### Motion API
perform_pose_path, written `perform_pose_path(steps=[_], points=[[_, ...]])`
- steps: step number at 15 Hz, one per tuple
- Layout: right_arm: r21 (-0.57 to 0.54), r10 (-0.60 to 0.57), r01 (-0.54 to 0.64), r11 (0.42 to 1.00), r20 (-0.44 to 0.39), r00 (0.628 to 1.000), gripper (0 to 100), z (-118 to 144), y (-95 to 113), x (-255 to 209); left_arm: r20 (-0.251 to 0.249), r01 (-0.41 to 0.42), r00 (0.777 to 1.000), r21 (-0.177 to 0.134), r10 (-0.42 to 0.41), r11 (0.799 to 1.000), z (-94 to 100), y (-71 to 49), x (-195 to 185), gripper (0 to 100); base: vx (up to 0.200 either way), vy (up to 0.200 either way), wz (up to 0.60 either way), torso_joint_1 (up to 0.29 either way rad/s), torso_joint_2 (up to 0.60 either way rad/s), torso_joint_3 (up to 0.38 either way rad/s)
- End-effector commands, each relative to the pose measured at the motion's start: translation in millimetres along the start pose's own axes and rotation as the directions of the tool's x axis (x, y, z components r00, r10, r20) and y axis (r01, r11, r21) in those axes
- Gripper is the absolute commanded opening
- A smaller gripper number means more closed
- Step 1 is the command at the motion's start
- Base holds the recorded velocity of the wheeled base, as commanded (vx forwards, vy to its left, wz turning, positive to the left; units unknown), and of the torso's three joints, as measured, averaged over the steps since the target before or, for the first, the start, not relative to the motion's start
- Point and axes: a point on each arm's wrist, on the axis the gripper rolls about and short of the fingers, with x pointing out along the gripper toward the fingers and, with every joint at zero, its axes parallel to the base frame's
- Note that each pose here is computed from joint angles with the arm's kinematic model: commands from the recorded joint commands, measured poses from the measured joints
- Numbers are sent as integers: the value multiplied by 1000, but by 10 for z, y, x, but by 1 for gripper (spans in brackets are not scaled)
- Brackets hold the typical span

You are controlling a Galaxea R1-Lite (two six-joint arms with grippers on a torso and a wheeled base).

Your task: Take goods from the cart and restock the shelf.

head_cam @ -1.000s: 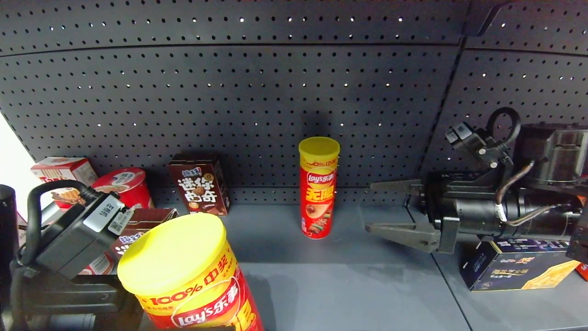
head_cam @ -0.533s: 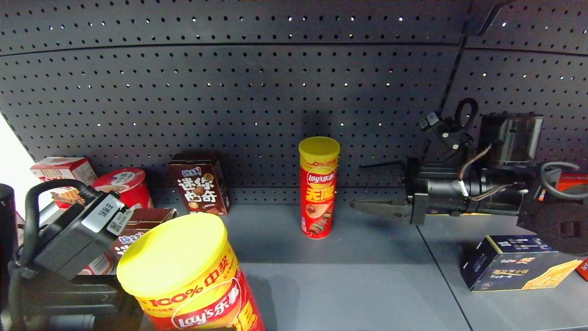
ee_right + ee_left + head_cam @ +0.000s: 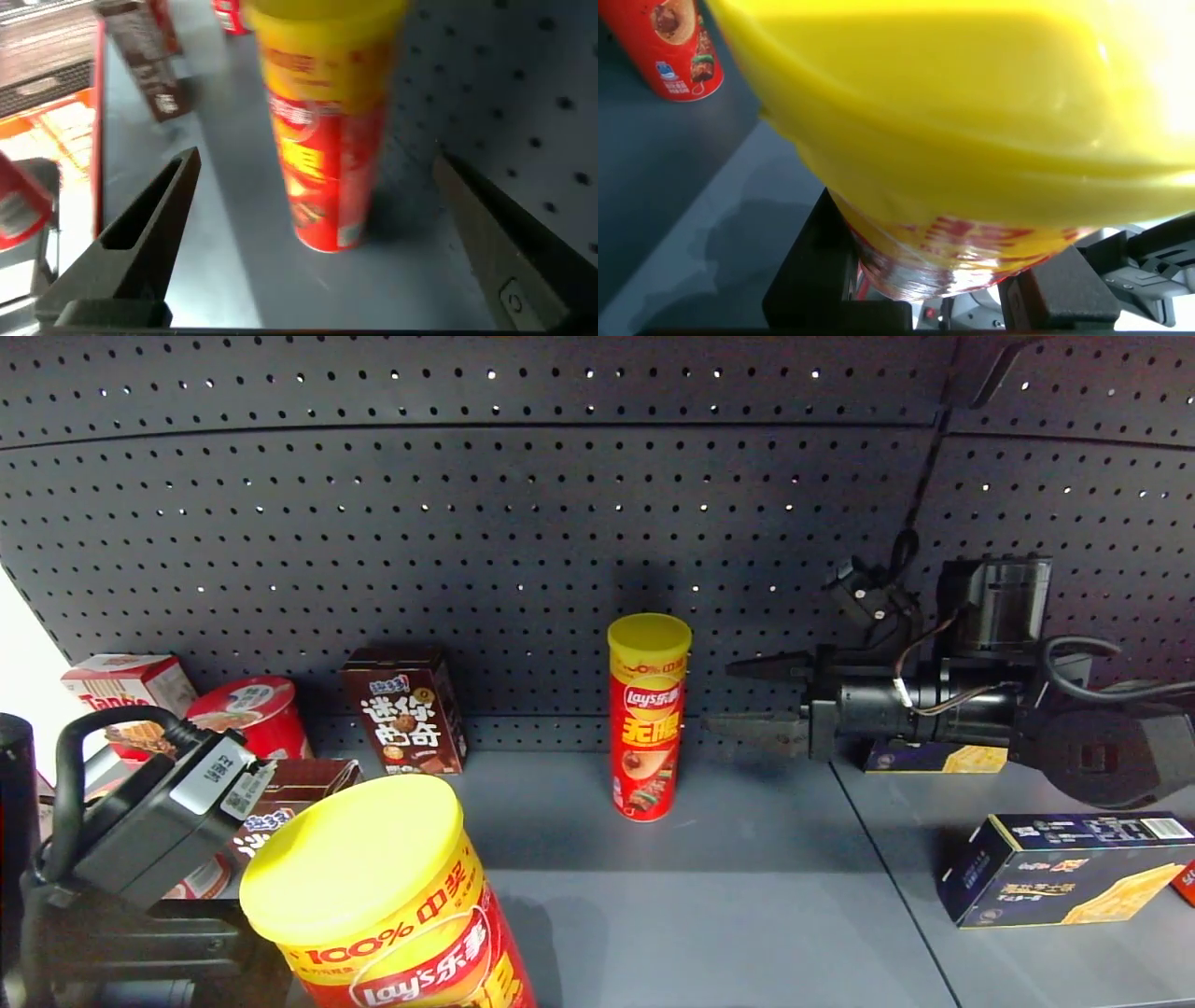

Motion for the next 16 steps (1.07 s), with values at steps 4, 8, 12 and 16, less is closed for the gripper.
perform_pose_path(steps=[4, 8, 12, 16], points=[[-14, 35, -36, 999, -28, 999, 100, -140, -8, 158, -2, -2, 1000, -3, 2, 1000, -9, 2, -2, 0, 0, 0, 0, 0, 0, 0], [-24, 46, -47, 999, -45, 998, 100, -237, -62, 268, -3, -3, 1000, -4, 3, 1000, -13, 2, -1, 0, 0, 0, 0, 0, 0, 0], [-34, 49, -50, 998, -36, 998, 100, -250, -175, 422, -5, -4, 1000, -6, 4, 1000, -22, 4, -2, 0, 0, 0, 0, 0, 0, 0], [-29, 77, -78, 997, -46, 996, 100, -363, -184, 609, -4, -7, 1000, -9, 7, 1000, -23, 7, -5, 0, 0, 0, 0, 0, 0, 0]])
